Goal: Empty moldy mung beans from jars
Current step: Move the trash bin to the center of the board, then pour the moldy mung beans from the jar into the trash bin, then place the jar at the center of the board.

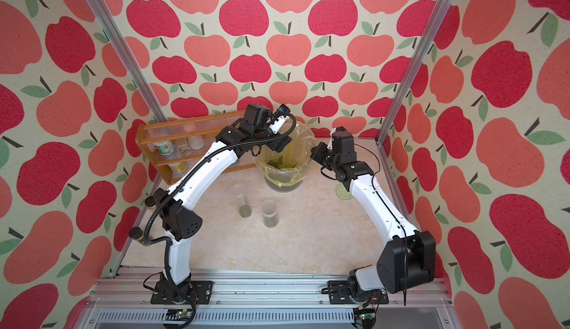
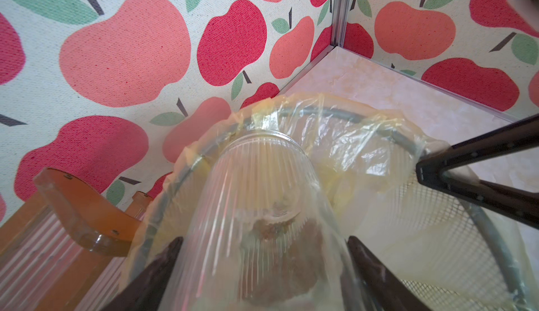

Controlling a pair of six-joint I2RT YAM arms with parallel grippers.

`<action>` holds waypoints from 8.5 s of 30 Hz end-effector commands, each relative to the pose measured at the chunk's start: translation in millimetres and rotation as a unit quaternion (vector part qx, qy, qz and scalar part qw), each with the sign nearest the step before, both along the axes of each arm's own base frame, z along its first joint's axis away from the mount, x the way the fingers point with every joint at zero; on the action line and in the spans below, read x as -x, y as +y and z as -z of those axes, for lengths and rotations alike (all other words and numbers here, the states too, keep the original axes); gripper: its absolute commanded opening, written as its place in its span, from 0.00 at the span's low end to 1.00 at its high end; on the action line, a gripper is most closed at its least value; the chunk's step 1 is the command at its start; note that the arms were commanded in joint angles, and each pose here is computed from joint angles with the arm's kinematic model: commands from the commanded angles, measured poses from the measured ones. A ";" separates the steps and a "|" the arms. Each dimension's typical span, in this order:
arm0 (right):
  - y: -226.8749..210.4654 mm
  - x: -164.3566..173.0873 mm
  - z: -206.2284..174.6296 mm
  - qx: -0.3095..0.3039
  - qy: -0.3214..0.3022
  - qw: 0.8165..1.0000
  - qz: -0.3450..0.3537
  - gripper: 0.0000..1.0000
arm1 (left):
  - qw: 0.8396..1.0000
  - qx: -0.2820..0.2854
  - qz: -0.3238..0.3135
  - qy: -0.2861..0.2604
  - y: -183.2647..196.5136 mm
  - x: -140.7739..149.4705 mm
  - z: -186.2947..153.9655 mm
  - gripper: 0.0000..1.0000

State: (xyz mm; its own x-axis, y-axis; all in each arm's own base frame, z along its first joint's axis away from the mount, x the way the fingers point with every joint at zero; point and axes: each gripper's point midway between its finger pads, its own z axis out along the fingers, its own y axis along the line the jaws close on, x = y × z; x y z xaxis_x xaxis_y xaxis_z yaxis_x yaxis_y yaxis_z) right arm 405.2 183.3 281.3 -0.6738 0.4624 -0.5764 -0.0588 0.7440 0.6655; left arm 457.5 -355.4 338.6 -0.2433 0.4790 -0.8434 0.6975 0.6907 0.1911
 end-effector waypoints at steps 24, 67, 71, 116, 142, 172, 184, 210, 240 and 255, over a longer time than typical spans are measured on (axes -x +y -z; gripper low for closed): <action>-9.0 44.7 -19.6 -0.007 0.038 0.999 -0.013 0.00 | 0.998 0.047 0.031 -0.032 -1.3 21.8 -46.8 0.64; -35.6 66.3 -29.3 0.073 -0.025 0.997 0.024 0.99 | 0.996 0.017 0.078 0.045 1.0 78.1 -65.8 0.61; -37.2 68.7 -28.9 0.071 -0.026 0.997 0.027 0.99 | 0.995 0.009 0.077 0.064 0.2 88.3 -60.3 0.60; -43.4 80.1 -31.0 0.043 -0.038 0.998 0.031 0.99 | 0.996 0.029 0.038 0.079 17.9 59.0 -51.4 0.60; -56.6 86.6 -30.6 0.056 -0.042 0.996 0.048 0.99 | 0.994 0.028 0.019 0.099 24.9 59.6 -41.9 0.59; -53.6 82.8 -25.3 0.052 -0.035 0.997 0.045 0.99 | 0.994 0.047 0.020 0.101 23.5 62.1 -45.5 0.61; -53.0 81.6 -26.2 0.050 -0.037 0.997 0.045 0.99 | 0.993 0.041 0.011 0.113 19.6 60.3 -35.4 0.62; 4.8 81.2 -97.1 -0.170 -0.170 0.969 -0.064 0.99 | 0.983 0.168 0.063 -0.048 34.4 80.5 -120.7 0.59; 61.8 61.3 -168.6 -0.356 -0.252 0.883 -0.172 0.99 | 0.938 0.256 0.171 -0.159 20.7 115.7 -147.8 0.56; 77.8 60.2 -175.2 -0.358 -0.259 0.877 -0.191 0.99 | 0.924 0.266 0.221 -0.161 4.6 126.5 -139.1 0.56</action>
State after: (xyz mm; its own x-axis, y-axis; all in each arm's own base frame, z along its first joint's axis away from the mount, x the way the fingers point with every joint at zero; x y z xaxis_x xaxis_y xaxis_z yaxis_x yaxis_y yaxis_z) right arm 351.4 256.5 436.7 -0.6024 0.6341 -0.4848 -0.5984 0.0431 0.8000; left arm 346.8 -350.4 444.5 0.0782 0.0473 -0.9958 0.8918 0.4432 0.0911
